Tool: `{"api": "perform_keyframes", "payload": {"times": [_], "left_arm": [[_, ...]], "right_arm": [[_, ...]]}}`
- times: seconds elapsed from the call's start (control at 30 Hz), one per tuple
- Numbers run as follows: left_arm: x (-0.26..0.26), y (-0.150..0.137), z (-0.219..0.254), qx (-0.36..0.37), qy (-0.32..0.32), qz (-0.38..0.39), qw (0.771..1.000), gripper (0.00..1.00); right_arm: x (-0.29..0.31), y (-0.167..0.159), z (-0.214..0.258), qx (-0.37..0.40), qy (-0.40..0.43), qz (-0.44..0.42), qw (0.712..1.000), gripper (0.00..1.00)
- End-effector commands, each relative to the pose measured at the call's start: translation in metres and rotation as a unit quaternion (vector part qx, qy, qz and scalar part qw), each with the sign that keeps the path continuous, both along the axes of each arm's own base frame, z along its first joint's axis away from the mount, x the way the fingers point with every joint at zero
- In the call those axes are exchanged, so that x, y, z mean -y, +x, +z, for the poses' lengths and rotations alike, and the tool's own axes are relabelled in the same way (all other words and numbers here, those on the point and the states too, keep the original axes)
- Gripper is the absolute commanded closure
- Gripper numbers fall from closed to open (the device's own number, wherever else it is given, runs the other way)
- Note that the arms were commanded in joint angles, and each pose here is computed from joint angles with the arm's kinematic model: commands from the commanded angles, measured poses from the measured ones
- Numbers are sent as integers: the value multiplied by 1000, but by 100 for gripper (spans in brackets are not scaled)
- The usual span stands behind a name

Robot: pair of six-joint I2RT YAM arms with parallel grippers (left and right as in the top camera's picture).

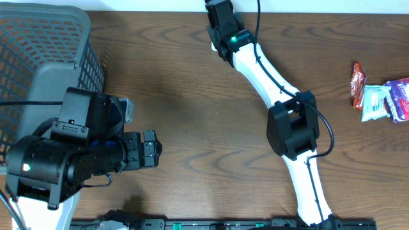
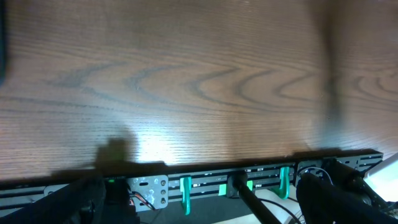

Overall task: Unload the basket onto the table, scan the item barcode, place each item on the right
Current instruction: 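Hold the orange tissue box under the white scanner, then carry the tissue box right and release it beside the packets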

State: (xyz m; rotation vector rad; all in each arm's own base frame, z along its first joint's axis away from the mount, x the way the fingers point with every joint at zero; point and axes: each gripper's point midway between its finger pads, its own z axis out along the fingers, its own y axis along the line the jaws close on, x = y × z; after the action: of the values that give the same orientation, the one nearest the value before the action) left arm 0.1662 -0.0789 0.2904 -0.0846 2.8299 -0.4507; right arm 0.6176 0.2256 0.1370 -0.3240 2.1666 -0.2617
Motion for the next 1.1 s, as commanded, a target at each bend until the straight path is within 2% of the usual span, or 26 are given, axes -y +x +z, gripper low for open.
{"api": "perform_keyframes", "payload": {"times": [0.0,0.1,0.17,0.33,0.47,0.6,0.8,1.0,1.07], "left_arm": [[-3,-3,0,-5,5,2,1000,2],[-3,-3,0,-5,5,2,1000,2],[-3,-3,0,-5,5,2,1000,2],[-3,-3,0,-5,5,2,1000,2],[-3,-3,0,-5,5,2,1000,2],[-3,-3,0,-5,5,2,1000,2],[-3,-3,0,-5,5,2,1000,2],[-3,-3,0,-5,5,2,1000,2],[-3,-3,0,-5,5,2,1000,2]], "right_arm": [[15,12,9,20,35,-41,998,99],[36,15,10,28,42,-82,995,99],[65,16,13,39,25,-138,989,99],[155,-1,20,41,-85,-274,957,99],[229,-27,14,-11,-173,-344,923,99],[300,-59,0,-88,-209,-392,892,99],[384,-105,-13,-139,-187,-488,841,99],[430,-133,-37,-207,-123,-510,826,99],[445,-143,-45,-221,-96,-522,819,93]]}}
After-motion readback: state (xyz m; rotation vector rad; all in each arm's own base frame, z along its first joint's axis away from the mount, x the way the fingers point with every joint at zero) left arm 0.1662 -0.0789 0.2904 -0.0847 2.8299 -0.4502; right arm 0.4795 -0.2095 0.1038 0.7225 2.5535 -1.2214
